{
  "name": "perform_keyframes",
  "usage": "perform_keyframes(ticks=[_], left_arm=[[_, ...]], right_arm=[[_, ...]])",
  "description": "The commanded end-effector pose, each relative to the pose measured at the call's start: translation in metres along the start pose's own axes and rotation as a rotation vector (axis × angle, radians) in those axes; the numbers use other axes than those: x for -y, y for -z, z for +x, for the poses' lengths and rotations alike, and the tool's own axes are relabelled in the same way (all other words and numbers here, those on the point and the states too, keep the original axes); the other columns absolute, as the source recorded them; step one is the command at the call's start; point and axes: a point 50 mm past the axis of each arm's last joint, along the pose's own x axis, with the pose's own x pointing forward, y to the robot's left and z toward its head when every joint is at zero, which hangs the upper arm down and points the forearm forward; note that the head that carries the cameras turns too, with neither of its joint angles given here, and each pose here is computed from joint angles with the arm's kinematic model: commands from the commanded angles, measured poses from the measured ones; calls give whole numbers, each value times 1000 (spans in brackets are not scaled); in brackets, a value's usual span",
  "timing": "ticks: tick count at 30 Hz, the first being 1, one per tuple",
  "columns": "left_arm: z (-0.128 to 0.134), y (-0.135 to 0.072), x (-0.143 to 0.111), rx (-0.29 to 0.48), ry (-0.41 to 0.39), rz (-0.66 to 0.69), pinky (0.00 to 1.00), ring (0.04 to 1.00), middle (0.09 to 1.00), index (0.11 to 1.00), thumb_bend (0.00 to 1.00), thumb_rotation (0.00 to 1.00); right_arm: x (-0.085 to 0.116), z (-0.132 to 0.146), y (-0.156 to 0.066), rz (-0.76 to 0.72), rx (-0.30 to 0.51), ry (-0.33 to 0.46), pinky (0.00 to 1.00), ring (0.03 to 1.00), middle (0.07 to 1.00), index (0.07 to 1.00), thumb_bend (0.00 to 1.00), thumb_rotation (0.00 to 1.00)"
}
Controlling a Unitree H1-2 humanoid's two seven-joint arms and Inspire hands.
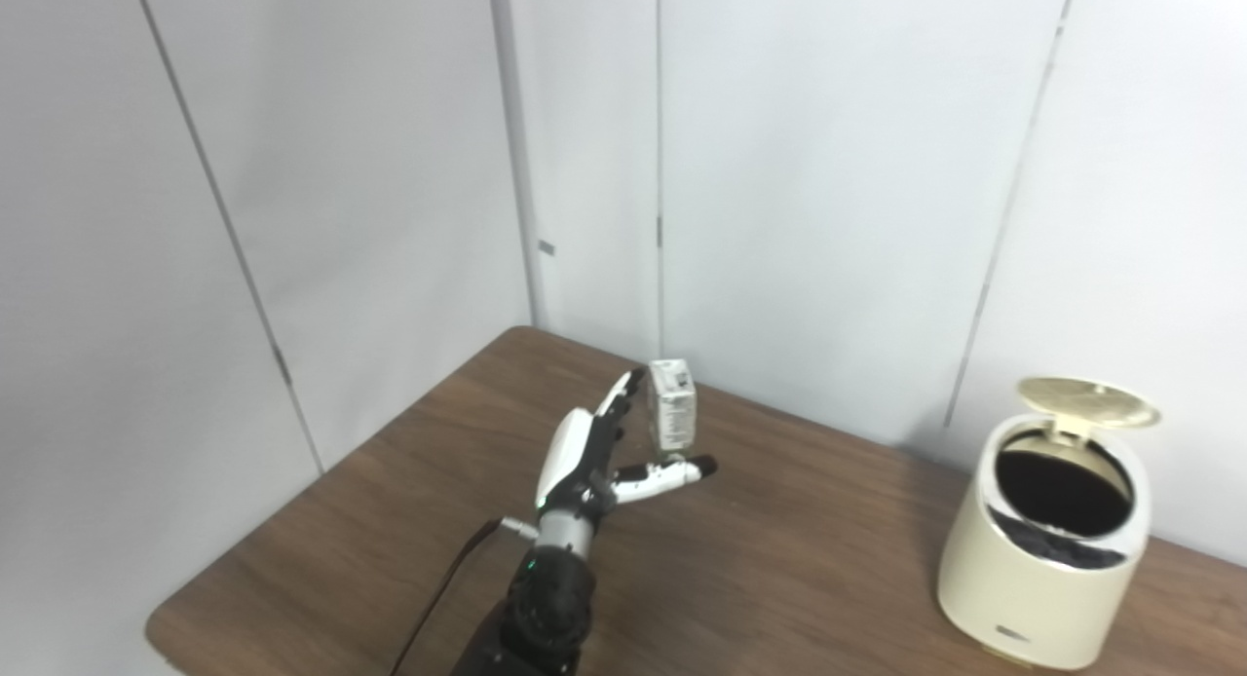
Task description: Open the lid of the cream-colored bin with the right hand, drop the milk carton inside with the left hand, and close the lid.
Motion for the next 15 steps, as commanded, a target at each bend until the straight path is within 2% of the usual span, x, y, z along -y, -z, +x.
perform_keyframes(ticks=[1, 5, 9, 15], left_arm=[[17, -21, -9, 68, -65, 27, 756, 874, 933, 975, 1000, 451], [20, -23, -9, 54, -92, 27, 720, 860, 930, 969, 1000, 439], [25, -22, -11, 37, -118, 10, 671, 824, 913, 951, 1000, 427], [35, -23, -17, -15, -115, -49, 695, 846, 928, 955, 1000, 437]], right_arm=[[5, -1, 0, 0, 16, 4, 610, 701, 719, 681, 266, 253], [4, -2, -1, 4, 19, 9, 600, 691, 712, 673, 271, 232], [2, -2, -1, 0, 18, 6, 601, 694, 715, 674, 280, 266], [-1, -2, -3, -12, 27, -2, 594, 688, 711, 670, 275, 275]])
